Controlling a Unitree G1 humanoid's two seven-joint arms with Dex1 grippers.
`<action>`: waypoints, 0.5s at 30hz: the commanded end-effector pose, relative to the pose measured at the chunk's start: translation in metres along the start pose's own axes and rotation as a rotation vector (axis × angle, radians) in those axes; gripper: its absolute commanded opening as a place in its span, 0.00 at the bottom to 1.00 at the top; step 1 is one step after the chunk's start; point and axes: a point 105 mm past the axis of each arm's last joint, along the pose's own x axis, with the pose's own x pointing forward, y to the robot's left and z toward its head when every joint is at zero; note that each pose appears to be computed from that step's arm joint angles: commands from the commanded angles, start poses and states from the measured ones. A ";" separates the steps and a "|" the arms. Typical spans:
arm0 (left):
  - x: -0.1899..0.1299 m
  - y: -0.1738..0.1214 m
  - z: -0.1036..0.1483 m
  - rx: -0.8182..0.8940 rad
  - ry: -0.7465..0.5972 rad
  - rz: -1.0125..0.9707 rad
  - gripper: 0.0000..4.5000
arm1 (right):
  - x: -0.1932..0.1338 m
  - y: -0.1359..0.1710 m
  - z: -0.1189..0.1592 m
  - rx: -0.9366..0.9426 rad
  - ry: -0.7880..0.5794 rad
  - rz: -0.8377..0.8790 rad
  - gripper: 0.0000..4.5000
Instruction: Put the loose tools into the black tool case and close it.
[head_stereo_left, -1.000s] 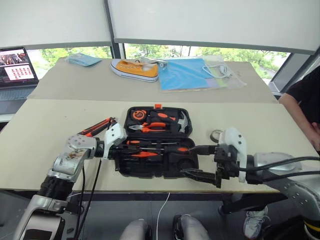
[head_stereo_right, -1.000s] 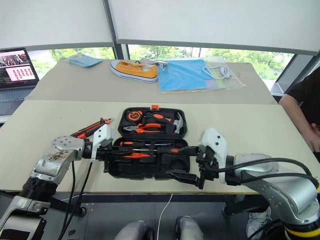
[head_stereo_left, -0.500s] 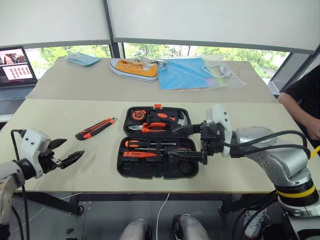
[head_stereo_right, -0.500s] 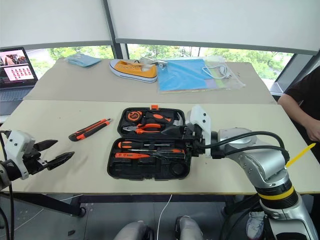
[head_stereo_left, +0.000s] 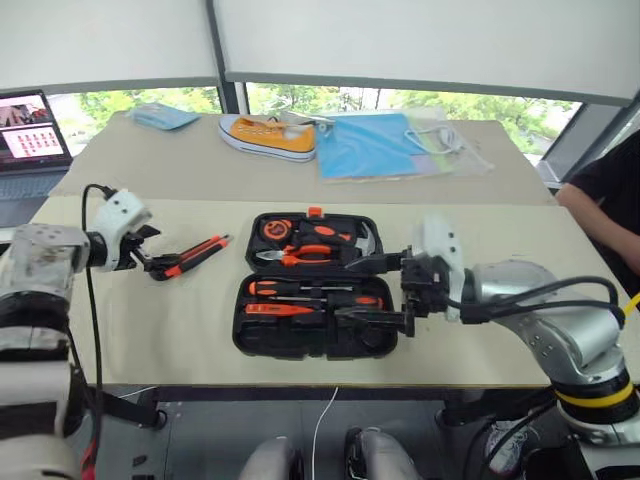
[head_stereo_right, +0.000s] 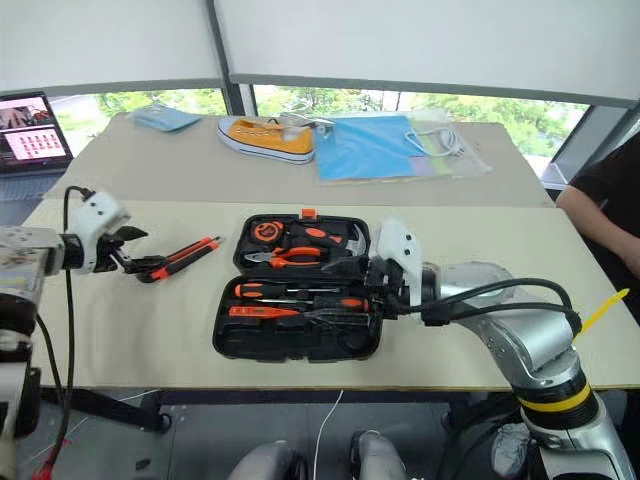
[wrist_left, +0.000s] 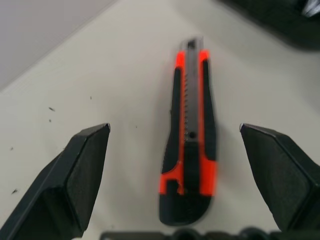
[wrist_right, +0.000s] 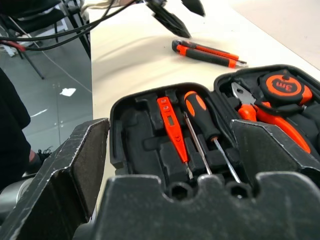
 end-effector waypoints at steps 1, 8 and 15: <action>0.008 -0.002 -0.015 0.002 0.105 -0.019 0.99 | -0.008 0.006 0.012 -0.039 -0.022 -0.031 1.00; 0.013 -0.008 -0.015 0.001 0.123 -0.073 0.56 | -0.014 0.007 0.007 -0.026 -0.006 -0.084 1.00; -0.023 -0.017 0.065 0.127 -0.190 -0.281 0.35 | -0.026 0.011 -0.006 0.020 0.037 -0.100 1.00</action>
